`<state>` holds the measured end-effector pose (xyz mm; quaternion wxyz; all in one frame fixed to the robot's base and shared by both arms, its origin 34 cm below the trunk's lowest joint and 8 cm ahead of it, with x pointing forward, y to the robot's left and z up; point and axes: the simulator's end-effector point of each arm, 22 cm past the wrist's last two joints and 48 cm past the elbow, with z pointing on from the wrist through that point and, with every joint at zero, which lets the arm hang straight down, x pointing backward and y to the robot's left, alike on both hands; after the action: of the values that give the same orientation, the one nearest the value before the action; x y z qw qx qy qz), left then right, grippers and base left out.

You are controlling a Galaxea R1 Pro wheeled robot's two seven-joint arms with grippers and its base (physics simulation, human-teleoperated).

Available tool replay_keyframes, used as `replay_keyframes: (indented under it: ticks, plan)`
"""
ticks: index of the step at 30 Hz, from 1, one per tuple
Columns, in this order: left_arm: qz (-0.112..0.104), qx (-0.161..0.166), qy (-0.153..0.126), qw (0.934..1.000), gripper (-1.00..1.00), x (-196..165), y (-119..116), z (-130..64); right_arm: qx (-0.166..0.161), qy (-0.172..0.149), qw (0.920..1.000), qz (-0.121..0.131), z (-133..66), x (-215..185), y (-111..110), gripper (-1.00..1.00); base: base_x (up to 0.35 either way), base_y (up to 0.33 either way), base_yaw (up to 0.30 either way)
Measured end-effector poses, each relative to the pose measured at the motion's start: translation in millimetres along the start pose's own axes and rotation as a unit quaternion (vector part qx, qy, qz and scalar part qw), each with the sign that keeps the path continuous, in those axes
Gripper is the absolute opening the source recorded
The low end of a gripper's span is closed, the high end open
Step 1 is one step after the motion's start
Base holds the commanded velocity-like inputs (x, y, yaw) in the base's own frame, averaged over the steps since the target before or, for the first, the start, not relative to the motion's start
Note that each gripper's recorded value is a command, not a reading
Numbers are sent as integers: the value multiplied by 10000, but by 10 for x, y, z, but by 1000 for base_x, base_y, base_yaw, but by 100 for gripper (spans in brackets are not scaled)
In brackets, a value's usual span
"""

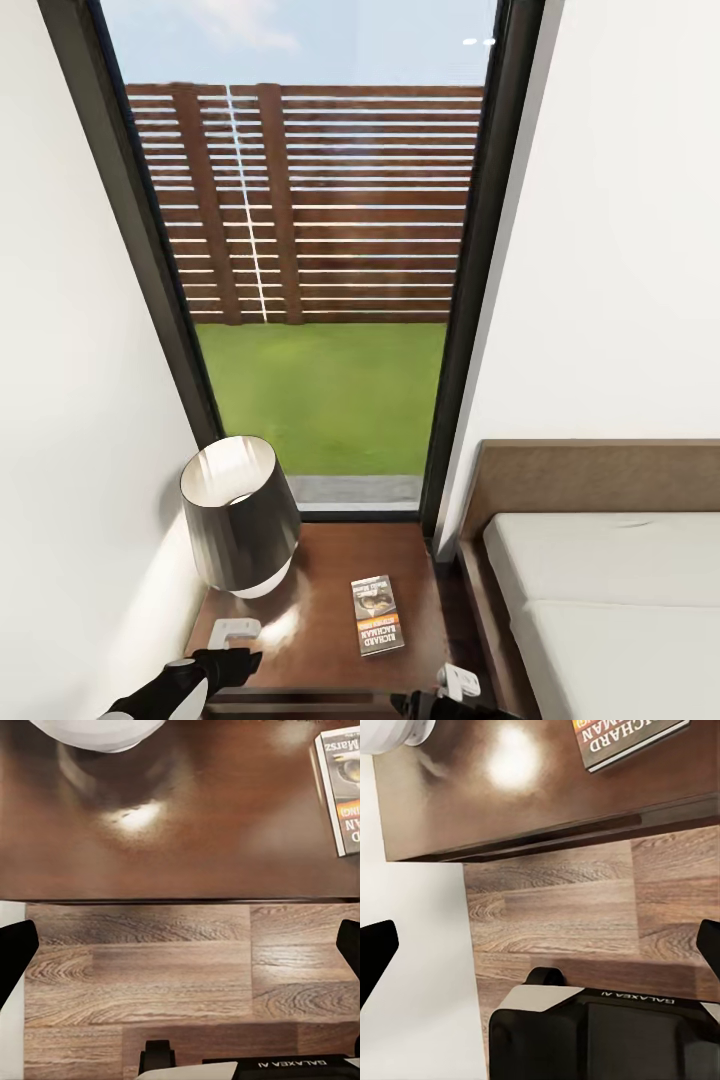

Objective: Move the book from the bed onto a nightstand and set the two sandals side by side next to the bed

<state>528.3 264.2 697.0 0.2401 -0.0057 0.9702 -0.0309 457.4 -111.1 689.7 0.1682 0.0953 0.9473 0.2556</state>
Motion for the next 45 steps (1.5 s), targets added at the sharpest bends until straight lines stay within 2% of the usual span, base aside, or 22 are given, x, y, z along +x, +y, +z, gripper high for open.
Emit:
replay_keyframes:
  ticks: [45]
  plan:
    - [1, 1, 1, 10000, 100, 3, -2, 0, 0, 8, 10000, 5, 0, 9, 0, 100, 0, 0, 0]
